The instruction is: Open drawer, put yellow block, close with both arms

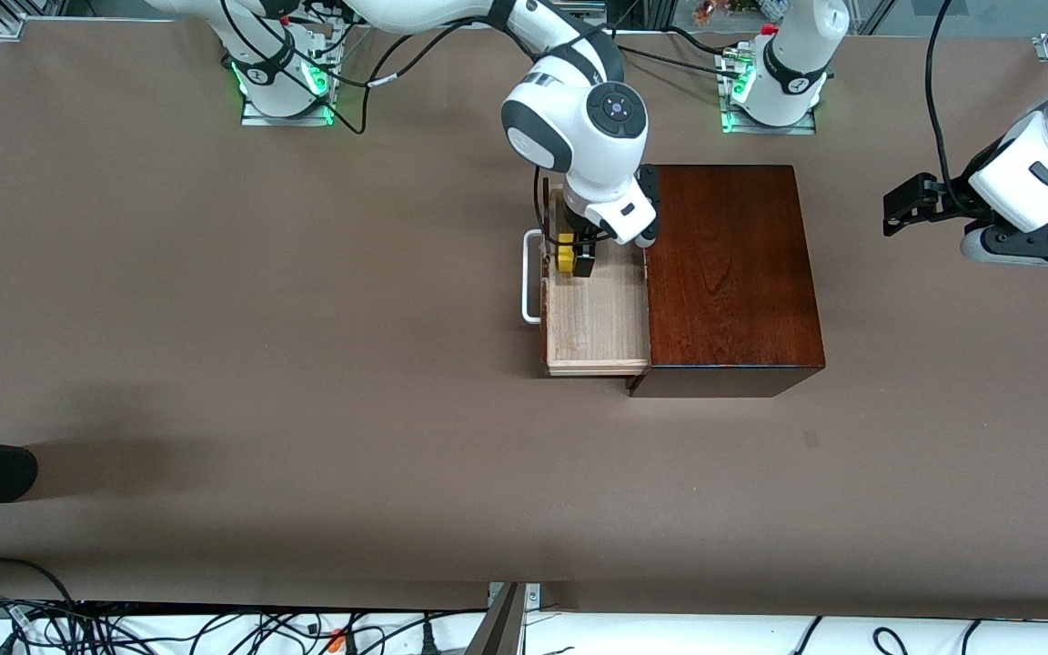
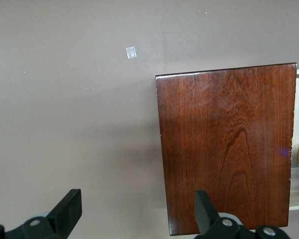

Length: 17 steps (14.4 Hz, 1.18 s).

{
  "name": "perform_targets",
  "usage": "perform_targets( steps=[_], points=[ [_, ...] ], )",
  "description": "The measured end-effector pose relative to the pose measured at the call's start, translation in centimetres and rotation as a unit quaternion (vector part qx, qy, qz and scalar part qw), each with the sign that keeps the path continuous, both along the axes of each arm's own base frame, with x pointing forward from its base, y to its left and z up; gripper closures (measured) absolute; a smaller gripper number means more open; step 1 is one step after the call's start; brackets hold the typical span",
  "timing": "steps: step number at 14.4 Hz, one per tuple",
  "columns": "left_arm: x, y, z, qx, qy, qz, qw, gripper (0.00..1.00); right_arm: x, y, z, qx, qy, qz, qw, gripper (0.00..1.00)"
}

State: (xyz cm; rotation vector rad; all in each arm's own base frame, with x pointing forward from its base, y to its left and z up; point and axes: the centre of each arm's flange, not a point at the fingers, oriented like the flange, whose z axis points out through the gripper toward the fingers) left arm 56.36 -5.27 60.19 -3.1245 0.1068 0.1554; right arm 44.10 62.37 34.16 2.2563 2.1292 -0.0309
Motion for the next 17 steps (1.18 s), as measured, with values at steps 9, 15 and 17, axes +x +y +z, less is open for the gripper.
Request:
perform_targets(
  steps=[9, 15, 17],
  points=[
    [0.0, 0.0, 0.0, 0.000, 0.000, 0.000, 1.000, 0.00, 1.4, -8.3, 21.5, 0.050, -0.012, -0.085, 0.995, 0.00],
    [0.0, 0.0, 0.3, -0.002, -0.003, 0.000, 1.000, 0.00, 7.9, -19.2, 28.6, 0.080, -0.041, -0.276, 0.957, 0.00],
    [-0.1, 0.0, 0.5, -0.002, -0.005, 0.000, 1.000, 0.00, 9.6, -23.5, 30.2, 0.068, -0.052, -0.336, 0.938, 0.00]
  ],
)
